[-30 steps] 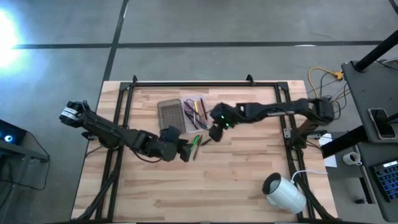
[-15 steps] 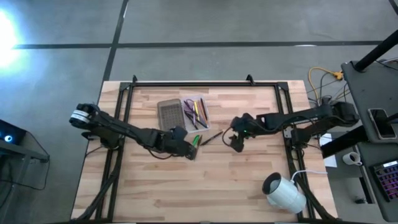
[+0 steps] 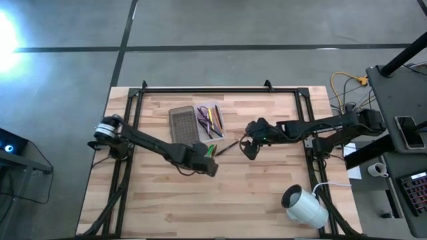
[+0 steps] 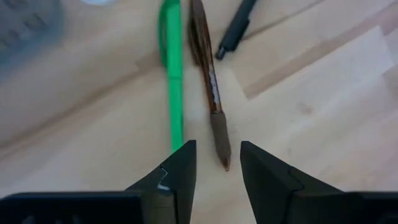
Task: Pick & place school supplies into a supply box
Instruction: Put the green pen into the supply box
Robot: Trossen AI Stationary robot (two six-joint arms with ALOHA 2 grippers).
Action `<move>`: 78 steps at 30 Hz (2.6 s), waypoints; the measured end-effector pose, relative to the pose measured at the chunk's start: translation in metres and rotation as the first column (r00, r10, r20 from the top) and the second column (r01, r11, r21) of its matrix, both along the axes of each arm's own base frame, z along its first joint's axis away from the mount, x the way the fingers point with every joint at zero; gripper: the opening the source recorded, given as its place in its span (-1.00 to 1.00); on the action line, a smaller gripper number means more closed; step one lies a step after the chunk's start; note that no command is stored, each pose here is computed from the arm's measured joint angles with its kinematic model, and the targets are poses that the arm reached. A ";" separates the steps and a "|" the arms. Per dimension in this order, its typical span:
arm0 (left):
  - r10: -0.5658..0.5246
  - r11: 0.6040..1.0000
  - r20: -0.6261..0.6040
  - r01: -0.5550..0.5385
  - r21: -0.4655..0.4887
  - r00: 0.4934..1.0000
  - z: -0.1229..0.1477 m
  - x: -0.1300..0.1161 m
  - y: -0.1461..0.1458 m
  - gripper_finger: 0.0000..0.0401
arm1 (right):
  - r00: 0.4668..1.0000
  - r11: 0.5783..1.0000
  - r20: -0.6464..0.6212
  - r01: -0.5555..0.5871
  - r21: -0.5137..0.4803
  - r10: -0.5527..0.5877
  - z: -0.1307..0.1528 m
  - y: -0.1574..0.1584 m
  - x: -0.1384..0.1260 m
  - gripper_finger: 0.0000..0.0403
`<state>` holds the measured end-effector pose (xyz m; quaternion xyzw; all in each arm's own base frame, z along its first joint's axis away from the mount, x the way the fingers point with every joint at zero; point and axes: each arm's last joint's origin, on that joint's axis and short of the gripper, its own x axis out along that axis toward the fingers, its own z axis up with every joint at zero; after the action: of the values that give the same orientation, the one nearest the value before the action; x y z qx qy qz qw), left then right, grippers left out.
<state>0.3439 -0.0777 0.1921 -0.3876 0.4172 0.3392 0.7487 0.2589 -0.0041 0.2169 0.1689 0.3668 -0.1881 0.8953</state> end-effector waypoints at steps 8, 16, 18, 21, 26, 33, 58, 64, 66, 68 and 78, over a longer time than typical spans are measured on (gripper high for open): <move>0.000 1.000 -0.183 0.004 0.023 0.983 -0.019 0.020 -0.003 -0.46 | 1.000 1.000 -0.010 -0.002 -0.001 0.002 -0.001 0.000 -0.001 0.03; 0.024 0.989 -0.196 0.005 0.146 0.980 0.007 0.030 0.008 -0.46 | 1.000 1.000 -0.016 -0.007 0.004 0.007 -0.002 0.000 -0.001 0.03; 0.011 0.994 -0.212 0.012 0.108 0.977 0.001 0.031 0.020 -0.46 | 1.000 1.000 -0.017 -0.010 0.001 0.010 -0.002 0.000 -0.001 0.03; -0.009 1.000 -0.241 0.013 0.012 0.970 -0.013 0.029 0.035 -0.46 | 1.000 1.000 -0.019 -0.014 -0.002 0.014 -0.002 0.000 -0.001 0.03; -0.041 0.999 -0.251 0.041 -0.005 0.967 -0.016 0.029 0.043 -0.46 | 1.000 1.000 -0.019 -0.015 -0.002 0.015 -0.002 0.000 -0.001 0.03; -0.092 0.995 -0.202 0.096 0.006 0.975 -0.014 0.037 0.046 -0.46 | 1.000 1.000 -0.018 -0.010 0.002 0.010 -0.002 0.000 -0.001 0.03; -0.082 0.996 -0.251 0.087 0.007 0.965 -0.039 0.028 0.054 -0.88 | 1.000 1.000 -0.014 0.005 0.017 -0.005 -0.002 0.000 -0.001 0.03; -0.099 0.995 -0.232 0.094 -0.034 0.968 -0.036 0.028 0.054 -0.91 | 0.999 0.998 -0.006 0.036 0.047 -0.036 -0.002 0.000 -0.001 0.03; -0.108 0.993 -0.205 0.095 -0.074 0.973 -0.028 0.028 0.052 -0.91 | 0.998 0.995 0.003 0.065 0.073 -0.066 -0.002 0.000 -0.001 0.03; -0.107 0.993 -0.147 0.097 -0.074 0.983 -0.011 0.029 0.051 -0.93 | 0.993 0.989 0.015 0.111 0.095 -0.113 -0.001 -0.001 -0.002 0.03; 0.149 0.983 0.200 -0.166 0.075 0.969 0.073 -0.004 0.108 -0.94 | 0.932 0.930 0.079 0.339 0.141 -0.352 0.002 -0.005 -0.004 0.03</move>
<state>0.3403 0.0300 0.2649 -0.4160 0.2946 0.3771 0.7732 0.2553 -0.0090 0.2193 0.2962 0.2955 -0.3106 0.8535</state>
